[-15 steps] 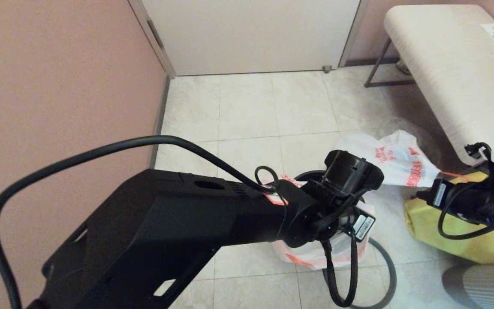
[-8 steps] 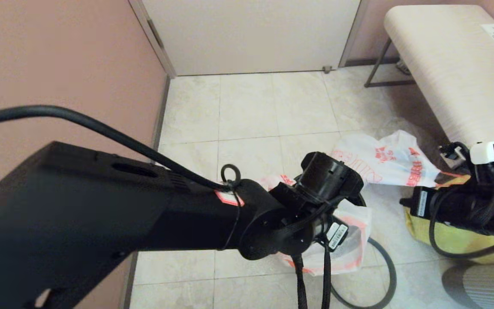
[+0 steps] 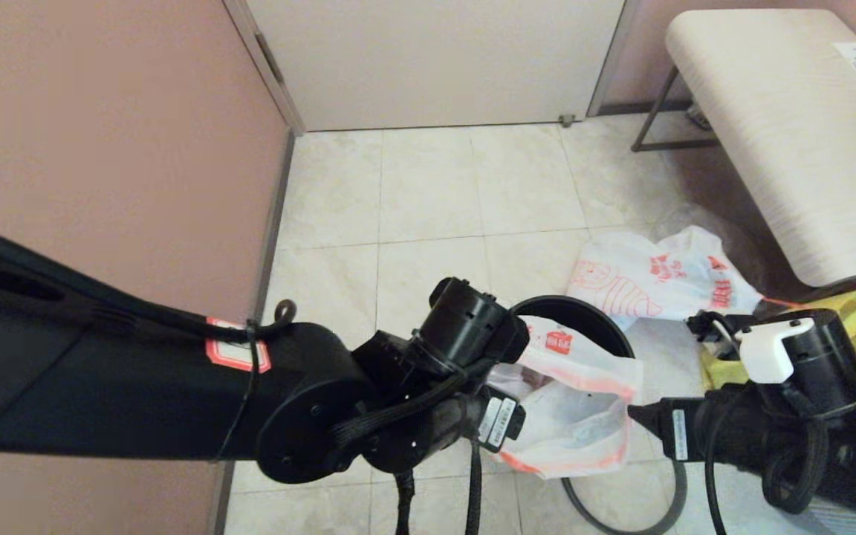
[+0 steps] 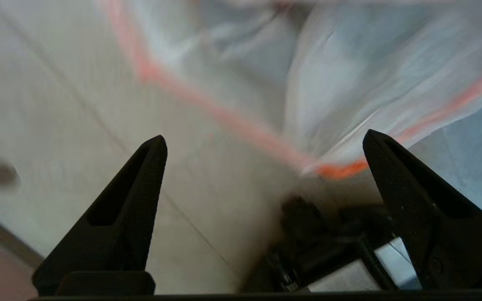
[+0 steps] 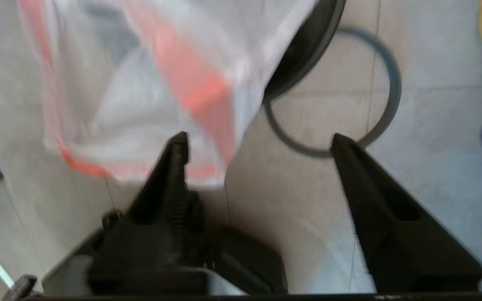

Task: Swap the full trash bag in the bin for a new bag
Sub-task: Put the new garbage bag on the trash can

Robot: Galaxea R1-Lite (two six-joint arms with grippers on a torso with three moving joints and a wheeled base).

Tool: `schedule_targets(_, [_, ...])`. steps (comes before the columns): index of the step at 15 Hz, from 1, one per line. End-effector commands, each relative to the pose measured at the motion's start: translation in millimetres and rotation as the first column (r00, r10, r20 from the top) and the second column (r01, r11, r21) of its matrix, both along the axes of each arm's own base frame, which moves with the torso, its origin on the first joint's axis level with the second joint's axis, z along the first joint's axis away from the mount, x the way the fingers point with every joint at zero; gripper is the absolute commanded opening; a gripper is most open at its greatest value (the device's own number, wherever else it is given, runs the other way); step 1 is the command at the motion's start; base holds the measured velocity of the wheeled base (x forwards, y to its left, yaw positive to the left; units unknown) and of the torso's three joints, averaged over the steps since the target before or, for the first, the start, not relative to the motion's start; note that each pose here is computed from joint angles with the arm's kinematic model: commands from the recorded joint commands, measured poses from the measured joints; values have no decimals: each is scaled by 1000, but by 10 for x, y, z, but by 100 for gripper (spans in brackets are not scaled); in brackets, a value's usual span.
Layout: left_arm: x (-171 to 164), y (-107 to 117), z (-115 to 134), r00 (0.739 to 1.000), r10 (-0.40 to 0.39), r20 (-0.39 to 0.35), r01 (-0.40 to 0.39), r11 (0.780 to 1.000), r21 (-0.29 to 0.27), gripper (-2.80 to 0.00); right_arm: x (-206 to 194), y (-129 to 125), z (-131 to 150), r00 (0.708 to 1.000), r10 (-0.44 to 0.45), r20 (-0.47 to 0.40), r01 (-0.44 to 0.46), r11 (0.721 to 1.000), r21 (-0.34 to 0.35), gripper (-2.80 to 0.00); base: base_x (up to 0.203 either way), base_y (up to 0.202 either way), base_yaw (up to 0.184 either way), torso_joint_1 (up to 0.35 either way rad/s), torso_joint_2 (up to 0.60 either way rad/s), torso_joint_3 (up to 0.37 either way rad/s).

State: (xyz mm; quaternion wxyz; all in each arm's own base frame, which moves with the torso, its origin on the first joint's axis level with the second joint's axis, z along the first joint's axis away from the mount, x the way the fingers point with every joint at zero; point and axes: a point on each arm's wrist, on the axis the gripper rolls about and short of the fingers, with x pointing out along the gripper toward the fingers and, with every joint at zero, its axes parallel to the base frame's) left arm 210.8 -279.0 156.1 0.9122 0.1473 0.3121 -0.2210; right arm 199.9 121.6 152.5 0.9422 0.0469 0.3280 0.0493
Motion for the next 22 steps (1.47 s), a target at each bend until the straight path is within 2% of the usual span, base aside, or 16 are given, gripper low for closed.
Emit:
schedule_targets(1, [-14, 134, -51, 998, 50, -29, -51, 999, -8, 0, -66, 37, -83, 999, 16, -29, -16, 1000, -6, 0, 0, 0, 0, 0, 0, 0])
schedule_targets(5, [29, 256, -106, 993, 111, -31, -113, 991, -76, 0, -42, 76, -197, 998, 18, -67, -20, 999, -26, 0, 0, 0, 0, 0, 0, 0])
schedule_targets(7, [31, 236, -153, 983, 161, -86, -172, 976, -133, 0, 73, 163, -382, 993, 15, -120, -23, 998, -64, 0, 0, 0, 0, 0, 0, 0])
schedule_targets(8, [42, 213, -232, 974, 188, -126, -205, 968, -143, 0, 137, 209, -474, 991, 11, -137, -22, 997, -80, -1, 0, 0, 0, 0, 0, 0])
schedule_targets(9, [49, 206, -301, 962, 218, -166, -243, 958, -150, 0, 195, 249, -551, 990, 3, -142, -16, 996, -93, -280, 0, 0, 0, 0, 0, 0])
schedule_targets(11, [93, 201, -402, 925, 291, -247, -340, 921, -190, 0, 353, 339, -630, 995, -15, -94, 8, 997, -81, -280, 0, 0, 0, 0, 0, 0])
schedule_targets(13, [221, 265, -474, 886, 322, -334, -407, 885, -227, 0, 453, 395, -615, 998, -22, -57, 18, 998, -58, -280, 0, 0, 0, 0, 0, 0])
schedule_targets(15, [340, 283, -515, 852, 355, -385, -469, 844, -259, 0, 551, 394, -577, 999, -36, -30, 35, 999, -42, -280, 0, 0, 0, 0, 0, 0])
schedule_targets(17, [523, 289, -573, 806, 416, -420, -552, 784, -283, 0, 636, 390, -511, 999, -43, -4, 43, 998, -35, -280, 0, 0, 0, 0, 0, 0])
schedule_targets(19, [637, 307, -633, 782, 444, -438, -589, 756, -285, 0, 648, 400, -420, 999, -36, 25, 37, 999, -25, -280, 0, 0, 0, 0, 0, 0])
schedule_targets(20, [682, 294, -705, 770, 455, -446, -602, 750, -274, 0, 662, 406, -393, 999, -37, 35, 37, 999, -18, -280, 0, 0, 0, 0, 0, 0])
schedule_targets(22, [758, 235, -880, 756, 460, -466, -609, 755, -243, 0, 674, 414, -352, 998, -36, 48, 37, 999, -7, -280, 0, 0, 0, 0, 0, 0])
